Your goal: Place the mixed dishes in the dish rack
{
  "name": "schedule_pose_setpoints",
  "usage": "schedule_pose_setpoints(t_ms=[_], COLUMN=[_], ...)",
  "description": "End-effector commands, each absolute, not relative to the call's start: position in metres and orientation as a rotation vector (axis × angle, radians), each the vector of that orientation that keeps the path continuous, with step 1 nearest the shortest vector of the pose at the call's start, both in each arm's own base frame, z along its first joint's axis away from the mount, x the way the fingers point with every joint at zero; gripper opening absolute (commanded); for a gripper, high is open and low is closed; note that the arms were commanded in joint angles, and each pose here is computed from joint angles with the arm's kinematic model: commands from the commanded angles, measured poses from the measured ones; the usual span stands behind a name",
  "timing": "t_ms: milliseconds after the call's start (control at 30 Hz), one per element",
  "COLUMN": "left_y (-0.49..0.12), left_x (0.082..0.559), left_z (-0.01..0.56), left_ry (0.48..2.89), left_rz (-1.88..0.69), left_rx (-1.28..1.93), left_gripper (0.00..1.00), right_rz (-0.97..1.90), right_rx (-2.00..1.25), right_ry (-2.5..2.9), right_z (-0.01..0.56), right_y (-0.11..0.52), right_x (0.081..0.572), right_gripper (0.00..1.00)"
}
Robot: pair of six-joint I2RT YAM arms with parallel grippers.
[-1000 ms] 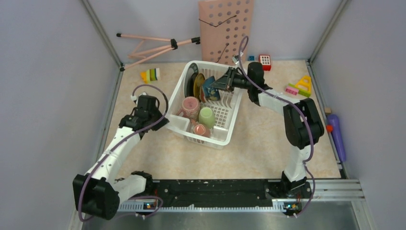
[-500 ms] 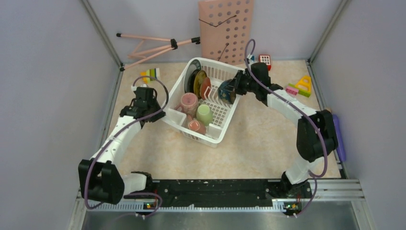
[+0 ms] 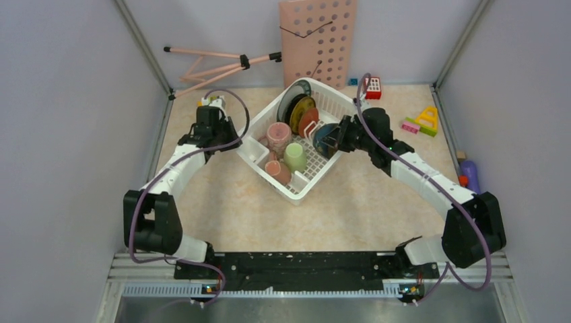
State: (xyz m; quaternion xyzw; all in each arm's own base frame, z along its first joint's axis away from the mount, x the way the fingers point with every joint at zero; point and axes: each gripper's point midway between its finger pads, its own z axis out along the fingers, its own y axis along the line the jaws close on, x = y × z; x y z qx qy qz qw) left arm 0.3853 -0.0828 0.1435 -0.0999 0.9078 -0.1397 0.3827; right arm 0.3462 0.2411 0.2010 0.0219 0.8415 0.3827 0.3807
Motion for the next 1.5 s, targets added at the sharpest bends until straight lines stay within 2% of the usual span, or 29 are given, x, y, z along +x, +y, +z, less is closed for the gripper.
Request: schedule_pose_setpoints(t_ms=[0,300,400,500,567,700,867,1067,1167,1300,1467], left_y=[-0.083,-0.093,-0.09,-0.083,-0.08,-0.085,-0.126,-0.205,-0.236,-0.283,-0.325], left_x=[0.434,0.485,0.483,0.474,0.466,0.451,0.424,0.394,0.391,0.384,0.368], left_z=[0.151,0.168,0.178,0.192,0.209,0.242,0.286,0.312,0.306,0.292,0.292], left_ry=[2.204,2.166,2.169,2.138,2.103,2.042,1.91,1.806,1.79,1.775,1.706], left_rz=[-0.347,-0.334,-0.315,-0.28,-0.265,-0.261,-0.192,-0.391,-0.397,-0.395,-0.561], left_rx=[-0.122,0.066,0.06,0.041,0.028,0.013,0.132,0.314,0.379,0.523,0.695], left_gripper=[0.0,0.0,0.15,0.39,0.51,0.56,0.67,0.9,0.94,0.95,0.96], right_rz=[0.969,0.965,1.001,1.07,1.157,1.325,1.441,1.636,1.715,1.759,1.802], right_rx=[0.078,0.105,0.101,0.083,0.069,0.087,0.085,0.122,0.15,0.219,0.278], right_ry=[2.125,2.066,2.025,1.976,1.951,1.861,1.768,1.66,1.611,1.579,1.592], right_z=[0.22,0.238,0.248,0.259,0.267,0.285,0.306,0.317,0.323,0.325,0.323], right_y=[0.232,0.225,0.221,0.221,0.225,0.224,0.221,0.219,0.218,0.215,0.214], right_x=[0.33,0.348,0.365,0.38,0.384,0.393,0.396,0.392,0.389,0.386,0.383], right_gripper=[0.0,0.0,0.0,0.0,0.0,0.0,0.0,0.0,0.0,0.0,0.0])
